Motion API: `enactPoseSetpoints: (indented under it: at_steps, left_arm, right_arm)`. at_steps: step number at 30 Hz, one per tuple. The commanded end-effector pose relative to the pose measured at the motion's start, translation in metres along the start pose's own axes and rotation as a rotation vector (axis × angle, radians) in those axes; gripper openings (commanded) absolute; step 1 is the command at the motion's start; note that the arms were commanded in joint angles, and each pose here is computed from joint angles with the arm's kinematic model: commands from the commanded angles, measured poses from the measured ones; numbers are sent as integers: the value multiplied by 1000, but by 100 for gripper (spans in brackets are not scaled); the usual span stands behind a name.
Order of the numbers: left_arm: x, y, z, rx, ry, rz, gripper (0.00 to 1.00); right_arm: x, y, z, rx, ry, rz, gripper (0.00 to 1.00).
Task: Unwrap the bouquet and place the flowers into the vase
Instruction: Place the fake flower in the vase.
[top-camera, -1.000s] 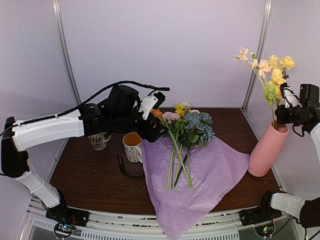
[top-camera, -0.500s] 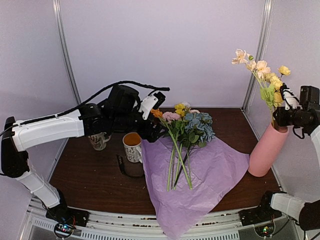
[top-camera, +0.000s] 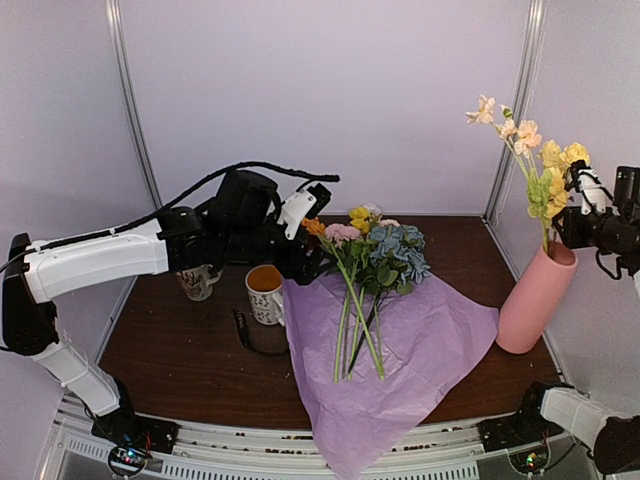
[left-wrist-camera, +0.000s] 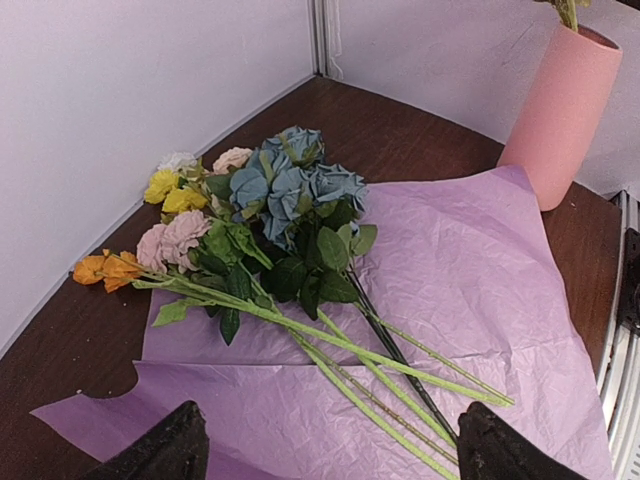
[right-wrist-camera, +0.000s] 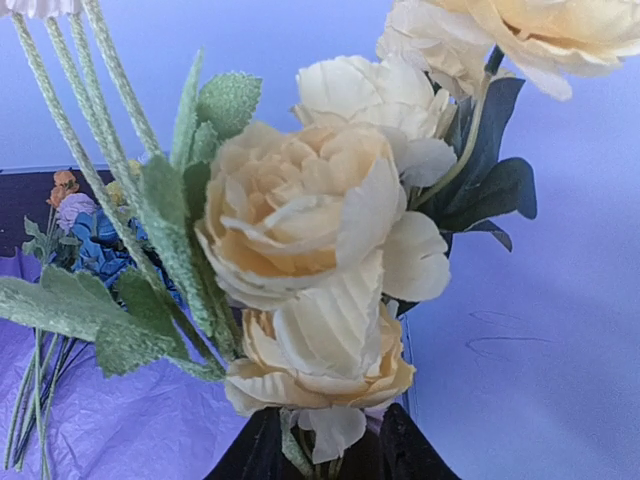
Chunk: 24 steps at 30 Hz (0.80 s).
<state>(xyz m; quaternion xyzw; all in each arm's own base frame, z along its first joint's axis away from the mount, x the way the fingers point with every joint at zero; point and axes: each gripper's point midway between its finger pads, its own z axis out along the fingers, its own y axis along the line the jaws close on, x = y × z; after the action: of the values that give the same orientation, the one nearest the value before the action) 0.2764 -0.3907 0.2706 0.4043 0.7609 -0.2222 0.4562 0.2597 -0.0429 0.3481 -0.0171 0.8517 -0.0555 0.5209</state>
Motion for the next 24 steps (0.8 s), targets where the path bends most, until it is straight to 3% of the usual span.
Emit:
enactPoseSetpoints:
  at_steps: [1, 5, 11, 14, 19, 24]
  left_arm:
    - [-12, 1, -2, 1, -34, 9, 89]
    - [-14, 6, -1, -30, -29, 10, 89]
    - [-15, 9, 10, -43, 12, 9, 89]
    - [-11, 5, 18, -21, 29, -18, 88]
    - [1, 2, 40, -11, 73, -103, 84]
    - [16, -2, 69, -13, 163, -315, 76]
  right_arm:
    - [-28, 10, -40, -37, -107, -19, 38]
    - [-55, 25, -72, -101, -225, -53, 41]
    - [-85, 105, -86, -605, -338, -73, 41]
    - [-87, 128, -81, -669, -345, -167, 42]
    - [-61, 174, -55, -769, -295, -376, 42]
    - [1, 237, -28, -963, -194, -530, 41]
